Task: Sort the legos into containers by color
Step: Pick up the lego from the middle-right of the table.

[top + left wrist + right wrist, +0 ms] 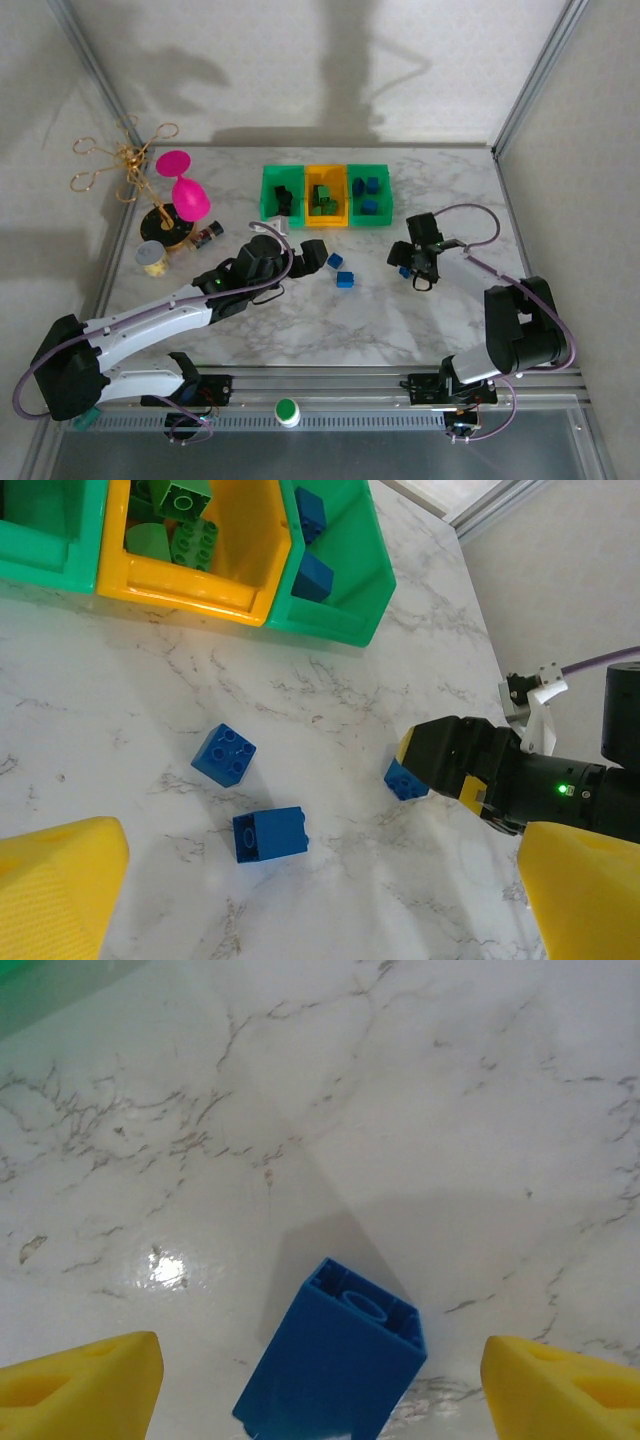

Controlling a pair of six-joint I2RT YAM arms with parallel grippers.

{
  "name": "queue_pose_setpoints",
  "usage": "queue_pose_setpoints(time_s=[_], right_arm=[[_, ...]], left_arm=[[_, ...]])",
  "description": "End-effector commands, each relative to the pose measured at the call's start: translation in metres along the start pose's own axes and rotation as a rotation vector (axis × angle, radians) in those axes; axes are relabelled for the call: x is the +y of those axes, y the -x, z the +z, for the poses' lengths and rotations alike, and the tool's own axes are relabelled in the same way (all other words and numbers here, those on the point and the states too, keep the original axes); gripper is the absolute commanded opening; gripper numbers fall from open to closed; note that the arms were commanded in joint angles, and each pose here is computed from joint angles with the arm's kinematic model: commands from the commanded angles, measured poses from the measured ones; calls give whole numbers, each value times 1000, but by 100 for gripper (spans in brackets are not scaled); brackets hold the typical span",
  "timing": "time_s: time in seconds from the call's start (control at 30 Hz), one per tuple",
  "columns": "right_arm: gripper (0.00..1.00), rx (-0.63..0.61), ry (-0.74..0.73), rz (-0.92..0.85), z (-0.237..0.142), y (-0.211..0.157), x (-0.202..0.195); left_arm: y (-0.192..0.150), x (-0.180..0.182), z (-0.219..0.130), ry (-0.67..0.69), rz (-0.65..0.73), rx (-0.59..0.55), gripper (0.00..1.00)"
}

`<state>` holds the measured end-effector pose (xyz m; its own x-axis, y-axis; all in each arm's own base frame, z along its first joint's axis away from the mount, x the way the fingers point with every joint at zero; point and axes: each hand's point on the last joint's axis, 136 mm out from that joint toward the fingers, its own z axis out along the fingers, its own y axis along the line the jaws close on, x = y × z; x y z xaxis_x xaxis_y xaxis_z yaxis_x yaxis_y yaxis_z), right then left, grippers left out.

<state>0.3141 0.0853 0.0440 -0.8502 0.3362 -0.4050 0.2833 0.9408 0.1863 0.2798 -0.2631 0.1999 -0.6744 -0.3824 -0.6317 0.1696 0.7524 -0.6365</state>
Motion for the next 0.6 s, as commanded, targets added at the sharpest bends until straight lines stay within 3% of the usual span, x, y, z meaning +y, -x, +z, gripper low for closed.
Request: queue_pose_setpoints(time_s=[0.0,0.57], right_arm=[[78,-24,-49,26,2,2,1],[42,-29,-113,-15,0,-3,-15]], left_arm=[[2,-3,-2,-10,-9,-19,100],[4,-1,-2,-2,-8,-26,100]])
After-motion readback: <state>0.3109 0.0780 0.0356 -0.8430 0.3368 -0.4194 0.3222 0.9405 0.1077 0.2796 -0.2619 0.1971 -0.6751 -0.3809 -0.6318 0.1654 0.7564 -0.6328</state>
